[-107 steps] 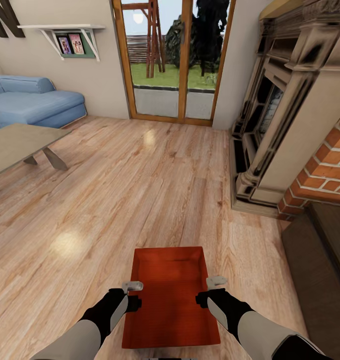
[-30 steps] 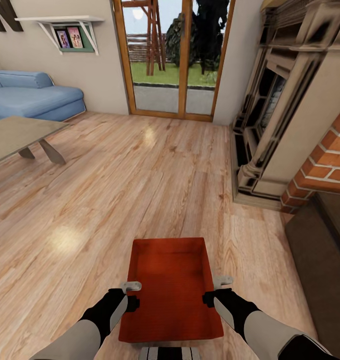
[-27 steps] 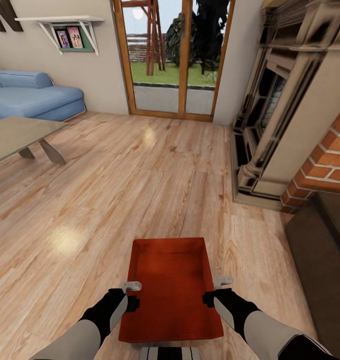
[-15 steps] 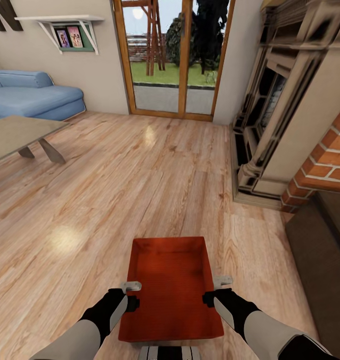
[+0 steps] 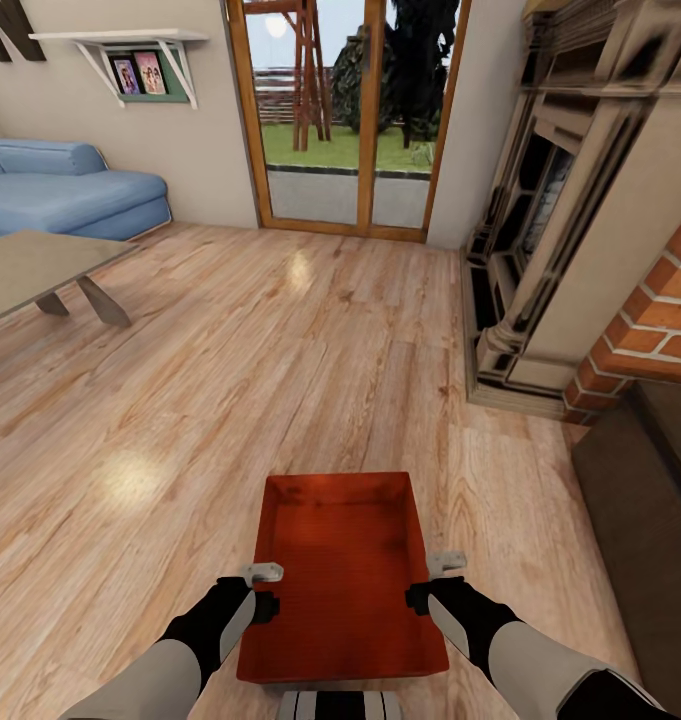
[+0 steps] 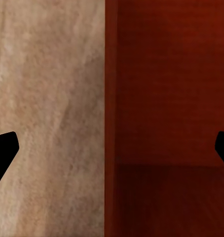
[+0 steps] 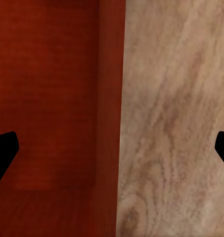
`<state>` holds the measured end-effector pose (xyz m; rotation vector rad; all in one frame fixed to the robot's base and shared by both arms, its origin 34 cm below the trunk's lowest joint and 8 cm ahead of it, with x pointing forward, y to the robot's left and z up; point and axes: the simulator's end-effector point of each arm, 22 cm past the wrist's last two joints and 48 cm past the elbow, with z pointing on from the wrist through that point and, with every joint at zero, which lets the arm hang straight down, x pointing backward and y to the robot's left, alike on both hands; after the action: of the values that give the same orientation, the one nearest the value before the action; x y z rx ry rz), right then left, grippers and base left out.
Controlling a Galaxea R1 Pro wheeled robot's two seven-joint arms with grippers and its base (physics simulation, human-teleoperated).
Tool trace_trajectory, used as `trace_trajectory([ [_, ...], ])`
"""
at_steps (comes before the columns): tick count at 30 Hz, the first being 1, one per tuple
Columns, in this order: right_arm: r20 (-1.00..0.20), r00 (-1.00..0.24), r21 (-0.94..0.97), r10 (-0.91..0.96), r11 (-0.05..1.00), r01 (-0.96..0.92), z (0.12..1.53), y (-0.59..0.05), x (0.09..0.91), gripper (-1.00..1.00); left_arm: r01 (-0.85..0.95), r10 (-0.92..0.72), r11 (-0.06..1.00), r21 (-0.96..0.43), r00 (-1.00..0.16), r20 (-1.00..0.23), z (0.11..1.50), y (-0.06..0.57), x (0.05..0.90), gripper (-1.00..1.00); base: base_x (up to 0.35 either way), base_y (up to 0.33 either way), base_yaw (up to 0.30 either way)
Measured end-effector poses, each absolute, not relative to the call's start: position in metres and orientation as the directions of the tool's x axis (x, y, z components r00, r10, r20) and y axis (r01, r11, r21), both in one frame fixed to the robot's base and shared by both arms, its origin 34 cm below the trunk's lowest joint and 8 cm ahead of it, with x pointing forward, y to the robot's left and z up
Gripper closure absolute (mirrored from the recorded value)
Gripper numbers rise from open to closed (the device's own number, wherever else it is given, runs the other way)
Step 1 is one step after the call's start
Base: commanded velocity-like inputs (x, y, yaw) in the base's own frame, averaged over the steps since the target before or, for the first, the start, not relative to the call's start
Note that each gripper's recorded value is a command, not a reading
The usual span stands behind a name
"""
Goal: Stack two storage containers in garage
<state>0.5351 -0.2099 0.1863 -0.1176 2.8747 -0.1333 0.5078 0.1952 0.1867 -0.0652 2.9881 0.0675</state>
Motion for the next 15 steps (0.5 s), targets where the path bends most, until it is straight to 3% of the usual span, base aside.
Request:
trace_trajectory([
  [15,-0.255,-0.963,-0.101,-0.092,0.993,-0.068,0.1796,-0.2093,0.5334,-1.00,-0.047,-0.040,0.998,0.041,-0.988,-0.152,0.1800,0.1950,0.5060,-1.00,0.000,0.000,0.000],
])
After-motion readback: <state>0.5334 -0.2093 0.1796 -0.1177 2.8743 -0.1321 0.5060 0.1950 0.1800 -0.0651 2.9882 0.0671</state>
